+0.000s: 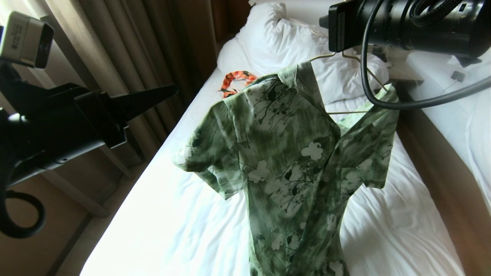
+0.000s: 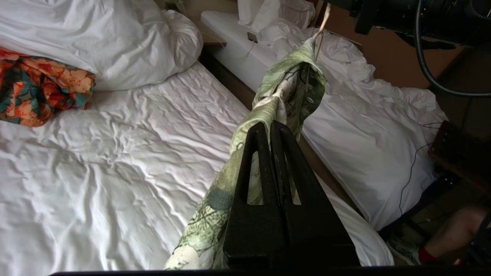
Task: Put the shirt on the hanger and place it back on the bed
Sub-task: Take the clothes hanger out of the clothes
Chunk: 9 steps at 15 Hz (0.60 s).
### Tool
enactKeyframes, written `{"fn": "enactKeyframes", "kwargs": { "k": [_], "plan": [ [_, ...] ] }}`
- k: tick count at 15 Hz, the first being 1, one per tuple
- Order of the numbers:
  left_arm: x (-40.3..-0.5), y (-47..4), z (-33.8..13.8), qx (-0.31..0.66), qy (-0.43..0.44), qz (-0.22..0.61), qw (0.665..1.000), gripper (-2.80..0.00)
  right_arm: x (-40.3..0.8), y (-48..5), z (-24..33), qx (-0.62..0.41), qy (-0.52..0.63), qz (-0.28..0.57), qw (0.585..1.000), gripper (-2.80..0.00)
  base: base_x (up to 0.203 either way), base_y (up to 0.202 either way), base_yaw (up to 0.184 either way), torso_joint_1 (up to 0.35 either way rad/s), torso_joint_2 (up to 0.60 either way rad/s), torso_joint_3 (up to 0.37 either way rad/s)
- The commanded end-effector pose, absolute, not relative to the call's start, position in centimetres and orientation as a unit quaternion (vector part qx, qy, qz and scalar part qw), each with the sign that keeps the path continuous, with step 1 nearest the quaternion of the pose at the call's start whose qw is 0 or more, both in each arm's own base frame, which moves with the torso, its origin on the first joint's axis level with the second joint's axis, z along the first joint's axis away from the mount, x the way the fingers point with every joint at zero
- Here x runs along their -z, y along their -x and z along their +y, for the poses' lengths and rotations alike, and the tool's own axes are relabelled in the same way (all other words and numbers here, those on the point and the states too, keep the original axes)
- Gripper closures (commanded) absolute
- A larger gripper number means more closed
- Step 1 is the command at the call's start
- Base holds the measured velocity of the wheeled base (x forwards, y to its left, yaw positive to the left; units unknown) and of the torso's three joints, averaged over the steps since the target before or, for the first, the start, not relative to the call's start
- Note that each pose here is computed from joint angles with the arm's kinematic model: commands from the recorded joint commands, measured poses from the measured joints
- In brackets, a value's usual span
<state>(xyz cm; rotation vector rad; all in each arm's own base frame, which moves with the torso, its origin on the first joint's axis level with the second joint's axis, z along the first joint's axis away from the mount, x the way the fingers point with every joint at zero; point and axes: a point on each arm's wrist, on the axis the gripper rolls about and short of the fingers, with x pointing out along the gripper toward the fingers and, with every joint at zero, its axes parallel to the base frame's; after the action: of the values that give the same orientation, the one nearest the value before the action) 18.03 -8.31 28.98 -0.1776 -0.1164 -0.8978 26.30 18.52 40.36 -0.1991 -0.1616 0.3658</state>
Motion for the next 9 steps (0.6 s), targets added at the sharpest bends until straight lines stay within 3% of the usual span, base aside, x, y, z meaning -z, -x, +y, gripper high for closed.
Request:
{"fn": "enactKeyframes", "kwargs": {
  "k": [1, 5, 9],
  "plan": [
    [-28.93, -18.15, -8.37, 0.435, 0.086, -0.055, 0.895, 0.00, -40.15, -27.21, 18.39, -0.169, 0.104, -0.090, 0.976, 0.00, 0.000, 0.000, 0.000, 0.227, -0.59, -0.376],
    [-28.84, -18.16, -8.48, 0.437, 0.086, -0.053, 0.894, 0.00, -40.25, -27.69, 18.02, -0.158, 0.108, -0.101, 0.976, 0.00, 0.000, 0.000, 0.000, 0.237, -0.61, -0.376],
    [-28.52, -18.28, -8.86, 0.442, 0.087, -0.046, 0.891, 0.00, -40.47, -27.85, 17.46, -0.148, 0.117, -0.105, 0.976, 0.00, 0.000, 0.000, 0.000, 0.162, -0.40, -0.240]
  ]
}}
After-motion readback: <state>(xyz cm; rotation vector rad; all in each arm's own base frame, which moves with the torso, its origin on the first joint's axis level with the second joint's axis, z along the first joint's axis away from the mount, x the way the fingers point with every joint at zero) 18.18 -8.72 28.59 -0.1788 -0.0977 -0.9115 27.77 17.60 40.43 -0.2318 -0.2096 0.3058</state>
